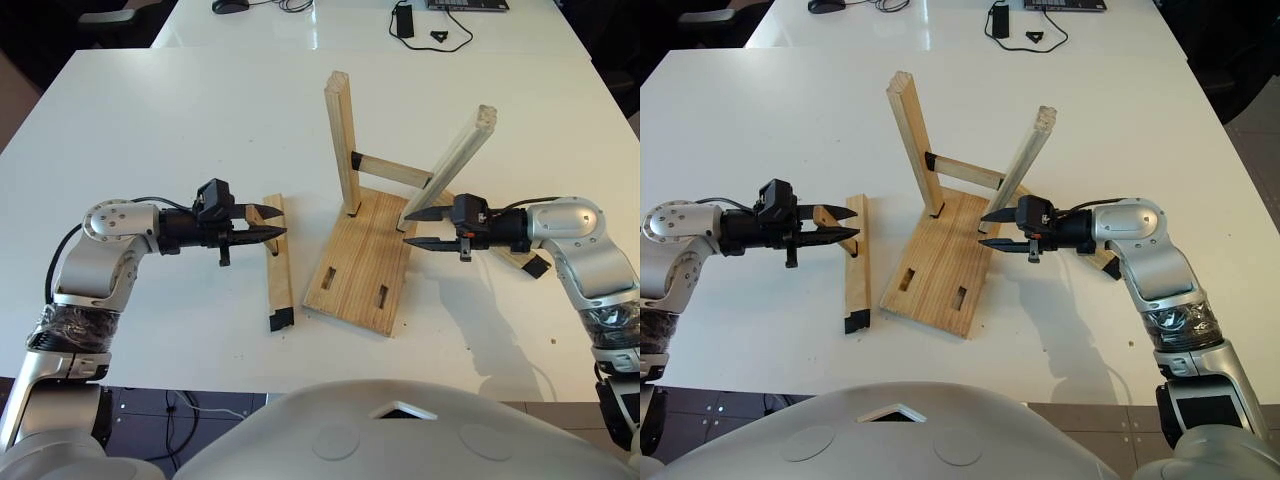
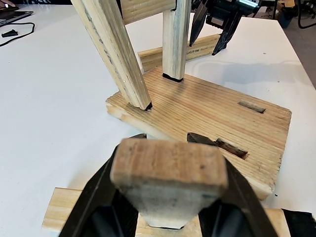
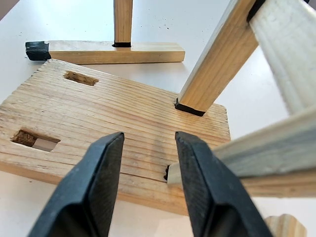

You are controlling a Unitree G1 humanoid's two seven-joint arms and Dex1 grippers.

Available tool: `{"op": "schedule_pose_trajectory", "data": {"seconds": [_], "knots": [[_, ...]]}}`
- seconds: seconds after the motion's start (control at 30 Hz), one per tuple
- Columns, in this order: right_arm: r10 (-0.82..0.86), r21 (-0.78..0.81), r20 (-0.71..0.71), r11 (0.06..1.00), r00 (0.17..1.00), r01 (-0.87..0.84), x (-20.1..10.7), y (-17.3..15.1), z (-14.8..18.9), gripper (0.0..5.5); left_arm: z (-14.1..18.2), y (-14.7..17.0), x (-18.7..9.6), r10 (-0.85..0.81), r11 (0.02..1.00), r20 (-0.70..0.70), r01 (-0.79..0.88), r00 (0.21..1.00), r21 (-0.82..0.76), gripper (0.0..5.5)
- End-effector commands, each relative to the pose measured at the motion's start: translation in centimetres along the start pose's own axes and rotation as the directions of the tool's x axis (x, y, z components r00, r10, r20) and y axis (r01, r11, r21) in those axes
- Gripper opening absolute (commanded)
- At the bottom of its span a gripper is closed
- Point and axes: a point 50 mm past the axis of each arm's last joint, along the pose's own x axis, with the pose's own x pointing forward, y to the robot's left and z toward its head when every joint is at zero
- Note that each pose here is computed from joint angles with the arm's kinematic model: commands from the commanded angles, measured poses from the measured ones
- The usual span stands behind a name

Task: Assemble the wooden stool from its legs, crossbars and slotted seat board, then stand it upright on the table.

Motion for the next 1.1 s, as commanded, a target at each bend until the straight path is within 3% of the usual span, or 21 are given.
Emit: {"op": "schedule_pose_trajectory", "data": {"seconds": [0.03, 0.33, 0.37, 0.63, 0.7, 0.8, 1.1], "knots": [[-0.013, -0.032, -0.008, 0.999, 1.0, 0.013, 0.1, -0.5, 0.2, 1.91, -5.3, -2.3, 0.8, -0.052, 0.971, -0.134, 0.018, 0.99, -0.24, 1.31], [-0.02, -0.041, -0.019, 0.999, 1.0, 0.019, 0.2, -0.5, 0.0, 1.91, -5.9, -2.1, 1.1, -0.011, 0.986, -0.212, -0.026, 0.977, -0.167, 1.31], [-0.022, -0.041, -0.021, 0.999, 1.0, 0.021, 0.2, -0.5, -0.1, 1.91, -5.9, -1.9, 1.2, 0.007, 0.985, -0.213, -0.044, 0.977, -0.166, 1.67], [-0.024, -0.048, -0.027, 0.999, 0.999, 0.023, 0.2, -0.7, -0.2, 1.91, -5.5, -1.4, 1.8, 0.068, 0.981, -0.165, -0.096, 0.984, -0.168, 2.93], [-0.023, -0.052, -0.03, 0.998, 0.999, 0.022, 0.1, -0.8, -0.2, 1.91, -5.3, -1.2, 1.6, 0.091, 0.98, -0.138, -0.114, 0.986, -0.166, 2.93], [-0.022, -0.06, -0.032, 0.998, 0.999, 0.02, 0.0, -1.0, -0.1, 1.91, -3.9, -0.9, 0.9, 0.13, 0.977, -0.065, -0.139, 0.989, -0.161, 2.93], [-0.021, -0.065, -0.035, 0.998, 0.999, 0.019, -0.3, -1.2, -0.1, 1.91, 4.3, -1.5, -1.5, 0.171, 0.985, 0.182, -0.165, 0.968, -0.045, 2.93]]}}
